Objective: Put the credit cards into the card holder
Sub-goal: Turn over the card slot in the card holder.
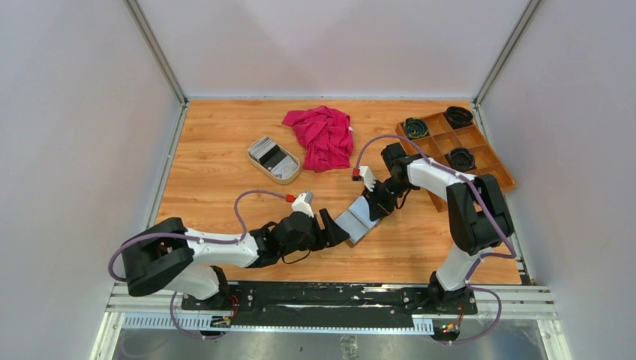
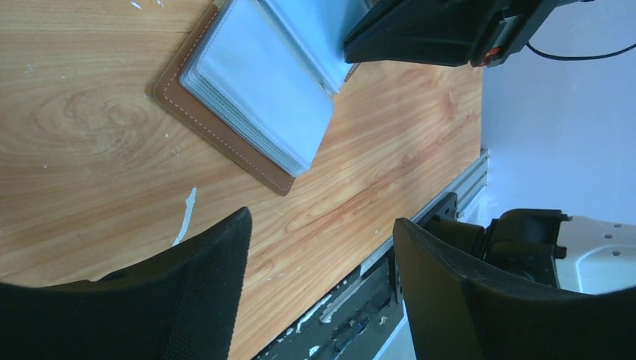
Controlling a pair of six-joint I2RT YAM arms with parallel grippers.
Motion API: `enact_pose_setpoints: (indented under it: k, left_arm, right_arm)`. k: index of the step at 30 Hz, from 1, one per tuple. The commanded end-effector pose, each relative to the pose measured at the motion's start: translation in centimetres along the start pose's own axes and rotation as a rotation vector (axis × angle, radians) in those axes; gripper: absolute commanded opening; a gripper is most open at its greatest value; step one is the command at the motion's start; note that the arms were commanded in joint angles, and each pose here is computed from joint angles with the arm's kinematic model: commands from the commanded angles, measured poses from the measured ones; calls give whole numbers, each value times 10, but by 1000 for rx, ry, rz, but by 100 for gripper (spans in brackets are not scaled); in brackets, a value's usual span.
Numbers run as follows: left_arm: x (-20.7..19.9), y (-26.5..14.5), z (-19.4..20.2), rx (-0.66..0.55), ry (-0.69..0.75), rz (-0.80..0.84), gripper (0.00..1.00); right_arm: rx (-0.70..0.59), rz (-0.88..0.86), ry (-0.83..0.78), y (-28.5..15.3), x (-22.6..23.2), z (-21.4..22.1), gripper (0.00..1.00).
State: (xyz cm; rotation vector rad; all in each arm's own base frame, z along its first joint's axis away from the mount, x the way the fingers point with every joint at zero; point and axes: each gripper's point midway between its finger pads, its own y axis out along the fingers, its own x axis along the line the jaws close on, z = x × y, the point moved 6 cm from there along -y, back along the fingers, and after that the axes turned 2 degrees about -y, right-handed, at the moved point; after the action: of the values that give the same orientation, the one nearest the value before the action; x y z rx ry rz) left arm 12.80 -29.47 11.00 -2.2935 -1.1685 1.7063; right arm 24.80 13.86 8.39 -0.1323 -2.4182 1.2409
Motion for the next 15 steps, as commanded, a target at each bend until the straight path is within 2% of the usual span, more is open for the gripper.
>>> enact_pose_setpoints:
  k: [1, 8, 15]
  left_arm:
    - [-13, 11, 1, -12, -40, 54, 70]
    - [-13, 24, -8, -74, -52, 44, 61]
    - [-11, 42, -16, -75, -87, 50, 54]
  right_arm:
    - [18, -22, -2, 1, 3, -4, 12]
    - [15, -23, -4, 1, 3, -4, 11]
    - [15, -26, -2, 1, 4, -4, 12]
